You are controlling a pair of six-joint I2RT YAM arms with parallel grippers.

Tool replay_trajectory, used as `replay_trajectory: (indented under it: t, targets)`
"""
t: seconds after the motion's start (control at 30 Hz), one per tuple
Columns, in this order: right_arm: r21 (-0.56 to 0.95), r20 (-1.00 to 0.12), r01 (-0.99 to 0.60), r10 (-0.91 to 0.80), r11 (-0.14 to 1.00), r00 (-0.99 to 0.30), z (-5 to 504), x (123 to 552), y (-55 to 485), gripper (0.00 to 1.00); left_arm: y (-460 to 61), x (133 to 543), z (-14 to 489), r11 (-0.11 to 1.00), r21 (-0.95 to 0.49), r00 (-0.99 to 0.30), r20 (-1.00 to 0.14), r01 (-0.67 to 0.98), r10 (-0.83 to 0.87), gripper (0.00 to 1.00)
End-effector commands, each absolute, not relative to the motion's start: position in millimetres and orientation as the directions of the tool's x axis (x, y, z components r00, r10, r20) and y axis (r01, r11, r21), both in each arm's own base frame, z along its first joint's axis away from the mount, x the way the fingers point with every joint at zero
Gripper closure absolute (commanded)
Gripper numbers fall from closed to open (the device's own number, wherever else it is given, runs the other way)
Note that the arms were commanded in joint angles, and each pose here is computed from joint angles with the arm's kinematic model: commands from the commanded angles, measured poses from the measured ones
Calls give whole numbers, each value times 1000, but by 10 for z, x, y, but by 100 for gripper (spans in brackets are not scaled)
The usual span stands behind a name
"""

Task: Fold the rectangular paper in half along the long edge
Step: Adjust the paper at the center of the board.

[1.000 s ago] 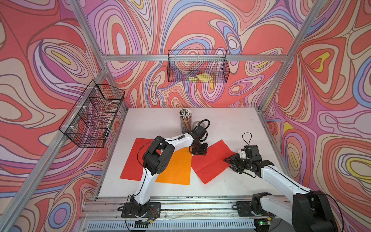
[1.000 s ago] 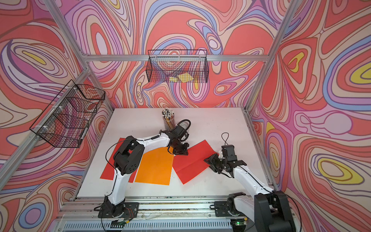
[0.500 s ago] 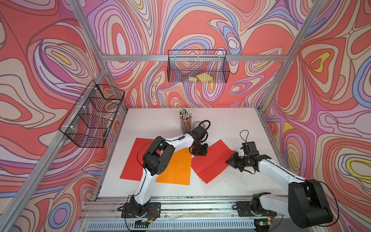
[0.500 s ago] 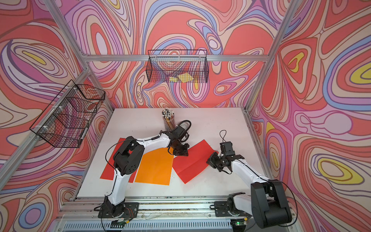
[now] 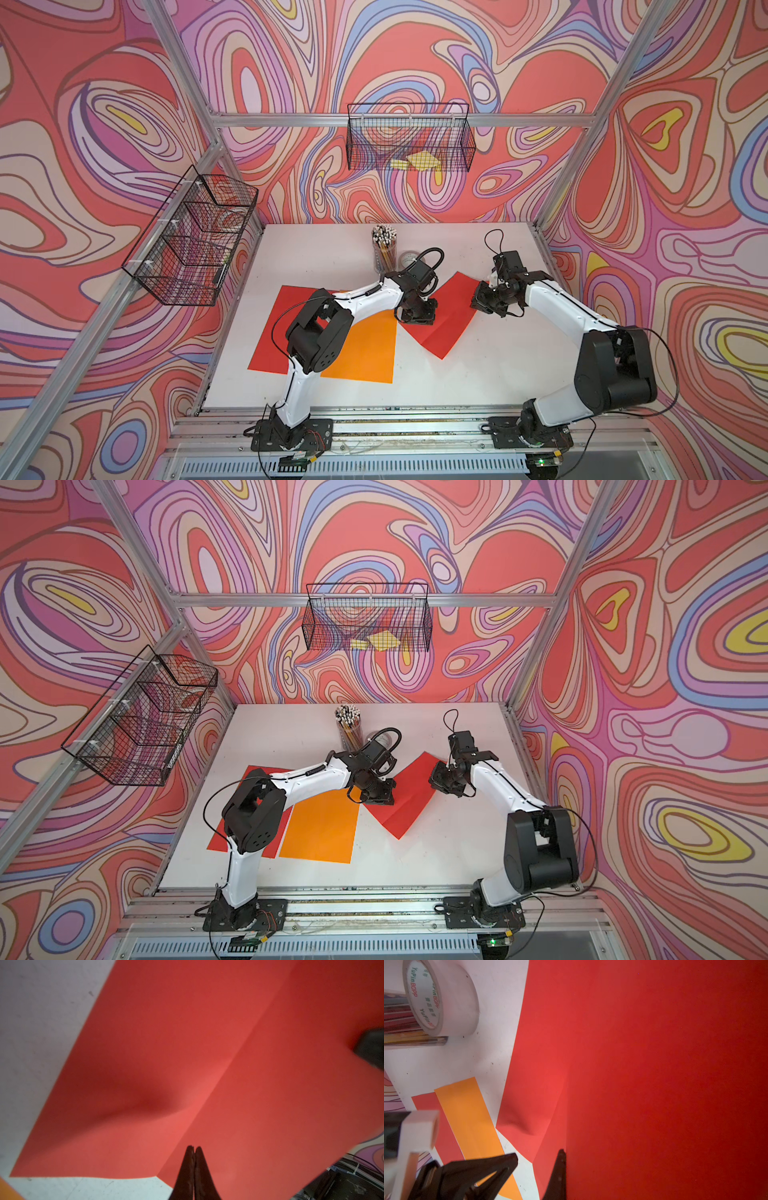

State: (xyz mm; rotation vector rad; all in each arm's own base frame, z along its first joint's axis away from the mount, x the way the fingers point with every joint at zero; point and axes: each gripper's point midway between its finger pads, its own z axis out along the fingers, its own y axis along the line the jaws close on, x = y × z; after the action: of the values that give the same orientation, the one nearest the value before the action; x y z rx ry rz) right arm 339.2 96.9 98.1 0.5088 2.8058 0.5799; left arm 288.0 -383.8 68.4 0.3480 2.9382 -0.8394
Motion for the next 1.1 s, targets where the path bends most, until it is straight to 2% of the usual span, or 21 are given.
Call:
replay_trajectory:
  t: [0.0, 0.13, 0.27, 0.4, 0.5, 0.63, 0.73, 0.9, 1.07]
  targets:
    - [359, -129, 161, 220, 919, -967, 997, 3358, 982, 100, -3739, 2756, 762, 837, -492, -971, -124, 241, 207, 93]
    - [421, -150, 12, 83, 907, -985, 1197, 3391, 1140, 100, -3551, 2824, 960, 853, -449, -961, -194, 267, 199, 86]
    - [450, -204, -67, 29, 891, -979, 1411, 3393, 1207, 100, -3280, 2946, 1137, 849, -470, -962, -228, 241, 148, 77]
    - [420, -209, -106, -18, 901, -978, 1571, 3373, 1174, 100, -2941, 3084, 1144, 836, -520, -973, -218, 178, 72, 62]
    - [374, -188, -128, -60, 919, -980, 1578, 3405, 1145, 100, -2899, 3077, 1093, 835, -515, -974, -200, 194, 103, 61]
    - [278, -129, -132, -100, 951, -987, 1385, 3446, 1106, 100, -2978, 3030, 1013, 823, -535, -978, -176, 192, 114, 70]
    - [215, -93, -142, -125, 966, -988, 1228, 3454, 1108, 100, -3059, 3012, 985, 803, -565, -978, -182, 190, 104, 70]
    - [174, -93, -138, -123, 975, -988, 1171, 3473, 1077, 100, -3167, 3030, 976, 754, -628, -977, -198, 192, 83, 57]
    - [154, -71, -122, -112, 980, -991, 1032, 3450, 1043, 100, -3252, 3084, 899, 732, -655, -978, -197, 186, 73, 51]
